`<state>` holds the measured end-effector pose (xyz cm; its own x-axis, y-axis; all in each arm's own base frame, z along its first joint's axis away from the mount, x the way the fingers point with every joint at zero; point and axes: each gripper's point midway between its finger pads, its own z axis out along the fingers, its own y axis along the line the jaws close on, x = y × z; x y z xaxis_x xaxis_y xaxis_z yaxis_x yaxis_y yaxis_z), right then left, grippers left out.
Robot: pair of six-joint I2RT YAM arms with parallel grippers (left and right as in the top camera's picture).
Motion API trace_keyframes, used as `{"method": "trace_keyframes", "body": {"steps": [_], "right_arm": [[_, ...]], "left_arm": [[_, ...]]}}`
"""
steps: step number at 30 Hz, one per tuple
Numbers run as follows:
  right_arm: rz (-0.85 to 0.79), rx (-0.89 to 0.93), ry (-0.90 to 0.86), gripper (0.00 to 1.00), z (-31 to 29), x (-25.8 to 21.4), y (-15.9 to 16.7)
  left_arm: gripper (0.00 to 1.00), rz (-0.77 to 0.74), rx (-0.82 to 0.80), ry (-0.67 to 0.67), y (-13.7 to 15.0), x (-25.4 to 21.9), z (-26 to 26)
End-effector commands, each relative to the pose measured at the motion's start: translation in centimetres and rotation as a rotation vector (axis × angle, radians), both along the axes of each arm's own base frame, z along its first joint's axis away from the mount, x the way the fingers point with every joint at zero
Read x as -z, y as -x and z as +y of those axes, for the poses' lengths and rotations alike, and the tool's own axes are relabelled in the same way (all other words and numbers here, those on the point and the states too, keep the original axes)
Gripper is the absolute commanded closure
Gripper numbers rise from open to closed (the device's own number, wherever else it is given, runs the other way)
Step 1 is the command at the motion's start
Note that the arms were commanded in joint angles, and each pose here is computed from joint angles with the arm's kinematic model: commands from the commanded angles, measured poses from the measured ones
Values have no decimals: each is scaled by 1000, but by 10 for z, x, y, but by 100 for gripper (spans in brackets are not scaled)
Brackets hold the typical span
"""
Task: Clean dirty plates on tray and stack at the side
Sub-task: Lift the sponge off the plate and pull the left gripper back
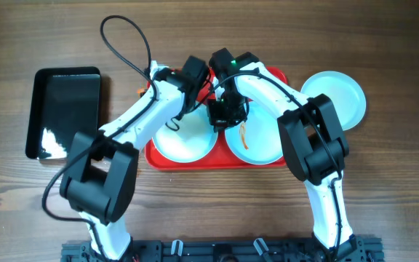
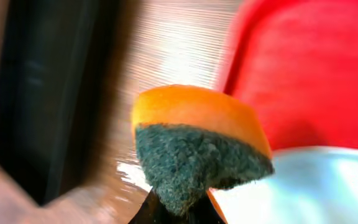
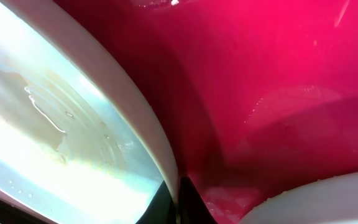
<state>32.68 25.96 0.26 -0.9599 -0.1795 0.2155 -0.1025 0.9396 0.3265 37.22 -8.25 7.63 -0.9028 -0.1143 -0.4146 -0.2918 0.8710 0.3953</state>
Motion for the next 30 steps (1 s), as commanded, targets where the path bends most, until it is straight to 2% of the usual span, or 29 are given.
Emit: {"method": "trace_keyframes", "body": {"steps": [1,11,19,21,25,30], "right_arm": [[-20,7,52,95,-13,3,-3],[-19,7,52,96,-13,3,-3],[-19,6,53,96,-13,3,-3],[-18,7,53,96,-13,3,-2],[-16,6,54,96,-13,3,-2],[-16,5,54,96,-13,3,-2]], "left_arm": [[96,52,42,381,6,-6,-60],[96,276,45,579,32,41,-100],[96,373,16,564,43,75,-100],[96,367,13,526,41,79,-94],[96,317,8,354,35,81,-62],[96,332,11,209,44,88,-30]]}}
